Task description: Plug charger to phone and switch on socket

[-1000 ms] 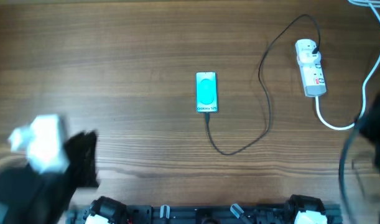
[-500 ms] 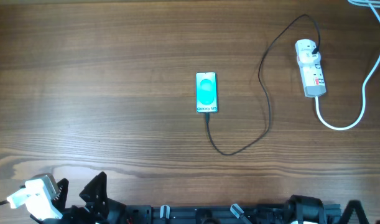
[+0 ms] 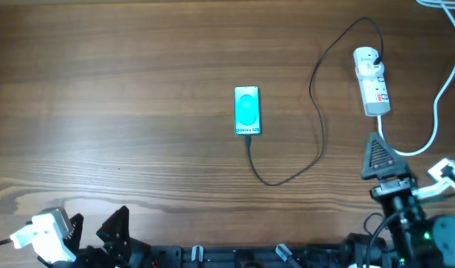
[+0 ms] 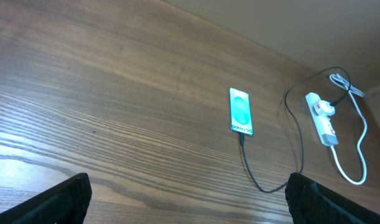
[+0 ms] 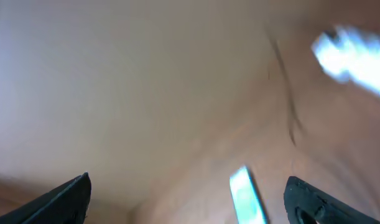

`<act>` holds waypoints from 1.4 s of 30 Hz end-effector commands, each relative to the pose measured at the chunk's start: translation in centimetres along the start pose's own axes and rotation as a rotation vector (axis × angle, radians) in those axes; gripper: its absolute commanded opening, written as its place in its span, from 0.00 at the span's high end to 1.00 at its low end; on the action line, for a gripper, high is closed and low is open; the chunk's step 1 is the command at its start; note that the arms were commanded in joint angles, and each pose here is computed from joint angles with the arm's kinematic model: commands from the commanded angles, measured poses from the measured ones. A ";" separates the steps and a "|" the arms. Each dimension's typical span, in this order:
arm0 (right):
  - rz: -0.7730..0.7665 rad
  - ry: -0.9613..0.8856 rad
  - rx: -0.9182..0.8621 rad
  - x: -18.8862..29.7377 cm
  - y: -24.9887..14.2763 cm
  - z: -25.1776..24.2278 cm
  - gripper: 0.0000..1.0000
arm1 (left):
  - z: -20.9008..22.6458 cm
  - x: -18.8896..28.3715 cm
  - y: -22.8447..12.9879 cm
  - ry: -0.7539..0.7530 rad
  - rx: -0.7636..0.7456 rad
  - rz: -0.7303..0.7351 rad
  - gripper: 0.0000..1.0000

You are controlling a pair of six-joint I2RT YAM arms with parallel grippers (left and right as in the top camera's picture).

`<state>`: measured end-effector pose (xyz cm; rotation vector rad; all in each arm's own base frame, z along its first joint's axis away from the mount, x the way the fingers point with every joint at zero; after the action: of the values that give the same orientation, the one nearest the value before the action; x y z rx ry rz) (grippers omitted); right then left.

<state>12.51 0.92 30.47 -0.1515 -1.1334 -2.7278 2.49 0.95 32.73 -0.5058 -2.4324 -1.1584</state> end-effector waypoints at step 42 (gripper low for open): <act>-0.211 -0.057 0.819 -7.0 -6.9 -10.0 0.00 | 0.0 0.0 0.0 -0.009 0.012 0.004 0.00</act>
<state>17.72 -0.50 17.40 -0.0010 -2.1655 -2.2576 2.54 0.89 32.70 -0.5106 -2.4319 -1.1528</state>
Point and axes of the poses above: each gripper's point midway between its finger pads, its own x axis back along the fingers, its own z axis along the line the jaws close on, y = z × x, the point moved 7 cm from there along x, back along the fingers, and after that the axes turned 14 degrees about x, right-handed, at the moved point
